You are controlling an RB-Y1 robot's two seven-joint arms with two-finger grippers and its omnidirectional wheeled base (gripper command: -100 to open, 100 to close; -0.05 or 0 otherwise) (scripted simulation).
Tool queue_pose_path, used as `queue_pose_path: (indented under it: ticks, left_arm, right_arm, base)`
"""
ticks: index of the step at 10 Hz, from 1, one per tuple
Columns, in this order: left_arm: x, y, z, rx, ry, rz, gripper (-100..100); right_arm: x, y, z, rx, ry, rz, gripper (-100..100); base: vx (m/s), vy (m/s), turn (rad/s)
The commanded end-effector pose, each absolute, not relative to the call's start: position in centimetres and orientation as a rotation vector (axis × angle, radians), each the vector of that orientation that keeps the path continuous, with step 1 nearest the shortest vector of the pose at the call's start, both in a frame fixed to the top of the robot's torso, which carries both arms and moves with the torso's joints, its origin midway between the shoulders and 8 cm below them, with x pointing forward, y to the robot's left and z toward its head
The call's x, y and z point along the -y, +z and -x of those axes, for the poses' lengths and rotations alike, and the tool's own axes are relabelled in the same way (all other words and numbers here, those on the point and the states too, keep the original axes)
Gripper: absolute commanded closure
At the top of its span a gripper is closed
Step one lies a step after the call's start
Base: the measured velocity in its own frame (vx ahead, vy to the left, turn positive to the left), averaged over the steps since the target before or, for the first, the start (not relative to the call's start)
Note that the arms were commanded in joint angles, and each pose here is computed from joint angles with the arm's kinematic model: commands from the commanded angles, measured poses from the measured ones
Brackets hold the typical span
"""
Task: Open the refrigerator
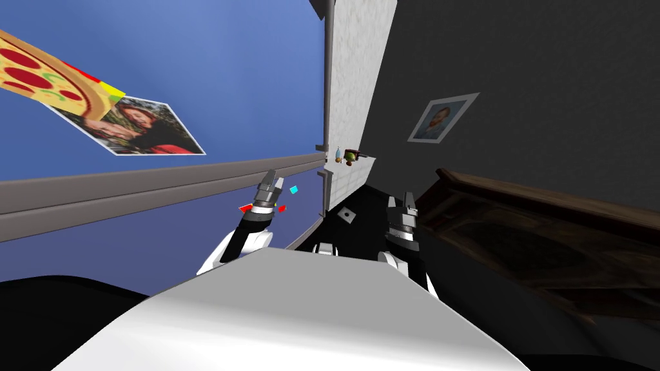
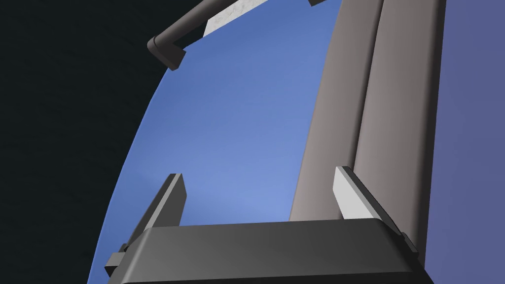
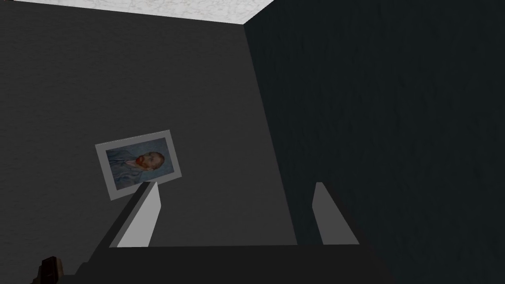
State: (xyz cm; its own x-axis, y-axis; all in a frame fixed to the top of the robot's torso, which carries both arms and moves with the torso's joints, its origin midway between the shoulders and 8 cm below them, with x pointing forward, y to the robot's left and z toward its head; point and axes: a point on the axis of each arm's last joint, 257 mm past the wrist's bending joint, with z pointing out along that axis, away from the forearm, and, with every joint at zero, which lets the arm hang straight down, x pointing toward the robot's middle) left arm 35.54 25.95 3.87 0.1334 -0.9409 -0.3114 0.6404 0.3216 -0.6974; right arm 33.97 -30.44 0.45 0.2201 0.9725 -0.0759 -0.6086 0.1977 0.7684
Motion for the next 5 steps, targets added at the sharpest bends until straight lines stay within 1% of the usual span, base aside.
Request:
queue_pose_path:
  ticks: [1, 5]
  left_arm:
    - [-26.1, 4.2, -36.8, -0.857, -1.207, 0.450, -100]
    - [-26.3, 4.3, -38.2, -0.906, -1.202, 0.468, -100]
  right_arm:
    - [30.4, 0.5, -34.0, -0.647, 1.221, -0.688, 0]
    - [30.4, 0.5, -34.0, -0.647, 1.221, -0.689, 0]
  base:
    - [0.051, -0.067, 0.020]
    - [0.037, -0.061, 0.012]
